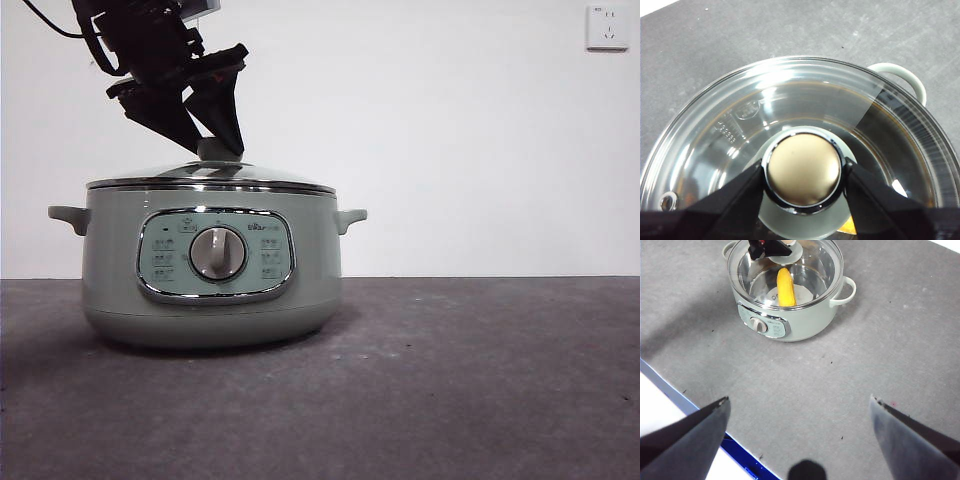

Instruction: Pick up the corn,open the lid,put the corn in the pot,close the lid

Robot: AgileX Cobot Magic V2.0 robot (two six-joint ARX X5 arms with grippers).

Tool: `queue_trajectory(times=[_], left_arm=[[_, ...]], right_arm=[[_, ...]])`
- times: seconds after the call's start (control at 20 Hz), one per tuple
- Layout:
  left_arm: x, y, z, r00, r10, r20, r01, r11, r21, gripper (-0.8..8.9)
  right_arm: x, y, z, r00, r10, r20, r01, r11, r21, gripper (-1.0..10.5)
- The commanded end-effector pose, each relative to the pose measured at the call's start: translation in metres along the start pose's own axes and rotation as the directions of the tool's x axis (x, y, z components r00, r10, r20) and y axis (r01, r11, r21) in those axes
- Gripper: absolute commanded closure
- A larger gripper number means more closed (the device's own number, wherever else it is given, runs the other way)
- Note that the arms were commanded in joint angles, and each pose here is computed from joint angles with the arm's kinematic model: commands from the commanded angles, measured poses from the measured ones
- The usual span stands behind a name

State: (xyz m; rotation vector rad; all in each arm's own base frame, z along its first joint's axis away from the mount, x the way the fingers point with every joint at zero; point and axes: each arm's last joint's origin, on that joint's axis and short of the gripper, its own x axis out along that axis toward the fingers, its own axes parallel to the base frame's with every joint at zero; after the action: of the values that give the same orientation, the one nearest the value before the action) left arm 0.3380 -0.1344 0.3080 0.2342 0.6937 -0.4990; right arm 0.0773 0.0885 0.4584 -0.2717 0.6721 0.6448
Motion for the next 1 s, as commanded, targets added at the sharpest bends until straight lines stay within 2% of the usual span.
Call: queue_trajectory(times=[0.05,0.1,0.15,0.2,0.25,0.3,0.45,0.65,0.8,0.85,0.95,1.0], left_arm=[[0.010,0.001,-0.009,0.998,-0.043,-0.052,0.043,0.999,0.004,8.06],[0.010,0.001,-0.008,0.998,-0.044,-0.051,0.044,0.999,0.001,7.36],[0.010,0.001,-0.008,0.998,-0.044,-0.050,0.043,0.999,-0.003,5.85],[0.009,0.001,-0.008,0.998,-0.044,-0.048,0.043,0.999,-0.006,3.54],[0.008,0.001,-0.007,0.998,-0.043,-0.044,0.042,0.999,-0.009,2.52],[0.004,0.002,-0.007,0.999,-0.039,-0.038,0.038,0.999,-0.015,2.44],[-0.013,0.003,-0.002,1.000,-0.027,0.005,0.027,1.000,-0.013,2.45],[-0.061,0.000,-0.001,0.999,-0.026,0.025,0.026,1.000,-0.016,2.47],[-0.109,-0.011,-0.012,0.993,-0.117,-0.016,0.116,0.992,-0.057,2.69],[-0.126,-0.014,-0.017,0.988,-0.153,-0.023,0.151,0.986,-0.069,3.72],[-0.159,-0.021,-0.027,0.980,-0.200,-0.016,0.199,0.977,-0.072,6.45],[-0.174,-0.024,-0.032,0.977,-0.211,-0.003,0.211,0.975,-0.068,7.54]], right_arm=[[0.001,0.000,-0.004,0.999,-0.005,-0.033,0.004,1.000,-0.010,4.8],[0.001,0.000,-0.004,0.999,-0.005,-0.033,0.004,1.000,-0.010,4.8],[0.001,0.000,-0.004,0.999,-0.004,-0.033,0.004,1.000,-0.010,4.8],[0.001,0.000,-0.004,0.999,-0.004,-0.033,0.004,1.000,-0.010,4.8],[0.001,0.000,-0.004,0.999,-0.004,-0.033,0.004,1.000,-0.010,4.8],[0.001,0.000,-0.004,0.999,-0.004,-0.033,0.004,1.000,-0.010,4.8],[0.001,0.000,-0.004,0.999,-0.004,-0.033,0.004,1.000,-0.010,4.8],[0.001,0.000,-0.004,0.999,-0.004,-0.033,0.004,1.000,-0.013,4.8],[0.001,0.000,-0.004,0.999,-0.004,-0.033,0.003,1.000,-0.014,4.8],[0.001,0.000,-0.004,0.999,-0.003,-0.033,0.003,1.000,-0.014,4.8],[0.002,0.000,-0.004,0.999,-0.003,-0.034,0.003,1.000,-0.014,4.8],[0.002,0.000,-0.003,0.999,-0.003,-0.035,0.003,1.000,-0.015,5.3]])
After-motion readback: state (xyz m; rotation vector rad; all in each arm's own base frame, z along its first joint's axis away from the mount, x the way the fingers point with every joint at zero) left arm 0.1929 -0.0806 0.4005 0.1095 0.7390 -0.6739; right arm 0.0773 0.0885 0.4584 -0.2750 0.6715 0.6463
